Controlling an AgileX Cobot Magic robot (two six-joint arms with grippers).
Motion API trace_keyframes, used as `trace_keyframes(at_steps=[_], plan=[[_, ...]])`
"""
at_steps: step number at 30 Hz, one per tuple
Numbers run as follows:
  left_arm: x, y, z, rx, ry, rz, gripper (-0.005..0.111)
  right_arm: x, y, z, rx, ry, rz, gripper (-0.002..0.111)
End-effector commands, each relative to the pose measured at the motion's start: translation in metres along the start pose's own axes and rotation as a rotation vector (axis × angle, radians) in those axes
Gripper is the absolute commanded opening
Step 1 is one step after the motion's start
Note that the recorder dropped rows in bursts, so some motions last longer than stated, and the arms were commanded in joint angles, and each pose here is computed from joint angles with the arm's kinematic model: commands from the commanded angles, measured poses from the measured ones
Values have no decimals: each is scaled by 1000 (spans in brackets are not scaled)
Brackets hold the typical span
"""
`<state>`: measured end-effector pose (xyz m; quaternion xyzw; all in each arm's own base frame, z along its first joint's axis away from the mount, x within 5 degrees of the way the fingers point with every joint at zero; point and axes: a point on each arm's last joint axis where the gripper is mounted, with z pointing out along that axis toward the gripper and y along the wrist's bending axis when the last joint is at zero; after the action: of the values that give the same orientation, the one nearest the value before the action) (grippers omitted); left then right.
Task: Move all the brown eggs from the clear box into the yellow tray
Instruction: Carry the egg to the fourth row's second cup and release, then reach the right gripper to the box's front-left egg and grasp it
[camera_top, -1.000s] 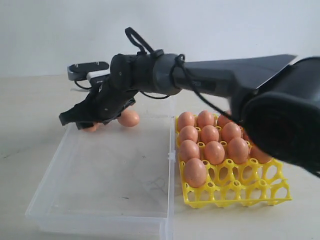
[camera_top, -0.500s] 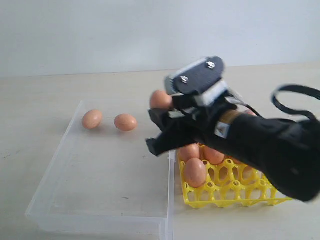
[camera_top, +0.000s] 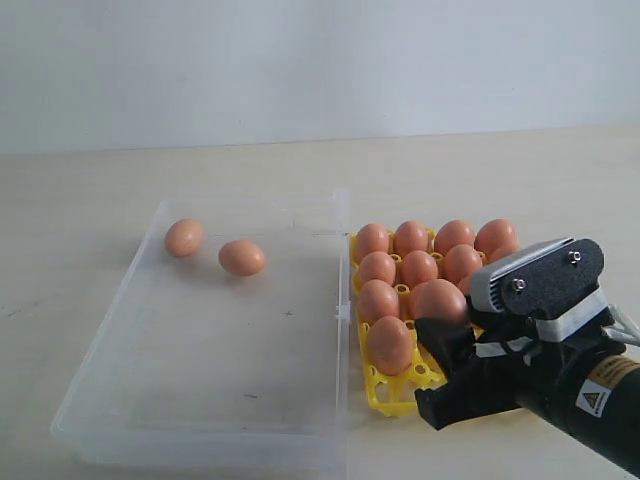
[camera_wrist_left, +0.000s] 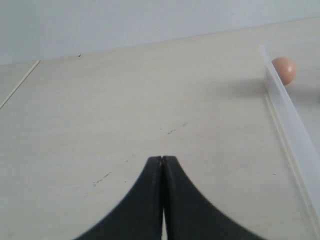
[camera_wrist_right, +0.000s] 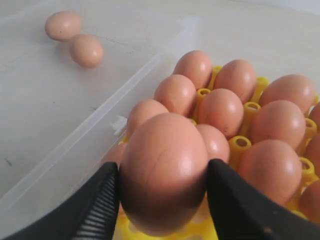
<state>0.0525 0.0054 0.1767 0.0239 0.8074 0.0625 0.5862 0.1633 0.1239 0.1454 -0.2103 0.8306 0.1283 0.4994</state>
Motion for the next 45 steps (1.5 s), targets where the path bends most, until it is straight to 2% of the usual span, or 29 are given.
trace_keyframes(at_steps=[1, 7, 10, 13, 18, 20, 22, 23, 27, 31, 34, 36, 38, 42, 43, 45], plan=[[-2, 0, -1, 5, -19, -6, 0, 5, -2, 5, 29, -5, 11, 0], [-2, 0, -1, 5, -19, -6, 0, 8, 1, 22, 37, 32, 42, 0], [-2, 0, -1, 5, -19, -6, 0, 10, 2, 28, 37, 61, 59, 6], [-2, 0, -1, 5, -19, -6, 0, 10, 3, 30, 36, 72, 68, 23], [-2, 0, -1, 5, -19, -6, 0, 6, 2, 27, 43, 61, 78, 65], [-2, 0, -1, 5, -19, -6, 0, 1, 1, 23, 47, 44, 55, 69], [-2, 0, -1, 5, -19, -6, 0, -5, 1, 17, 40, 29, 6, 64], [-2, 0, -1, 5, -19, -6, 0, -11, 1, 13, 29, 19, -22, 56], [-2, 0, -1, 5, -19, -6, 0, -48, 12, 5, -59, 11, -112, 0], [-2, 0, -1, 5, -19, -6, 0, -103, 32, 24, -154, 36, -71, 0], [-2, 0, -1, 5, -19, -6, 0, -126, 51, 56, -224, 183, -12, 1], [-2, 0, -1, 5, -19, -6, 0, -138, 62, 80, -266, 277, -1, 7], [-2, 0, -1, 5, -19, -6, 0, -147, 78, 102, -319, 375, -12, 20], [-2, 0, -1, 5, -19, -6, 0, -156, 121, 142, -438, 535, -96, 65], [-2, 0, -1, 5, -19, -6, 0, -150, 130, 149, -463, 581, -145, 70], [-2, 0, -1, 5, -19, -6, 0, -141, 146, 160, -494, 658, -219, 72]])
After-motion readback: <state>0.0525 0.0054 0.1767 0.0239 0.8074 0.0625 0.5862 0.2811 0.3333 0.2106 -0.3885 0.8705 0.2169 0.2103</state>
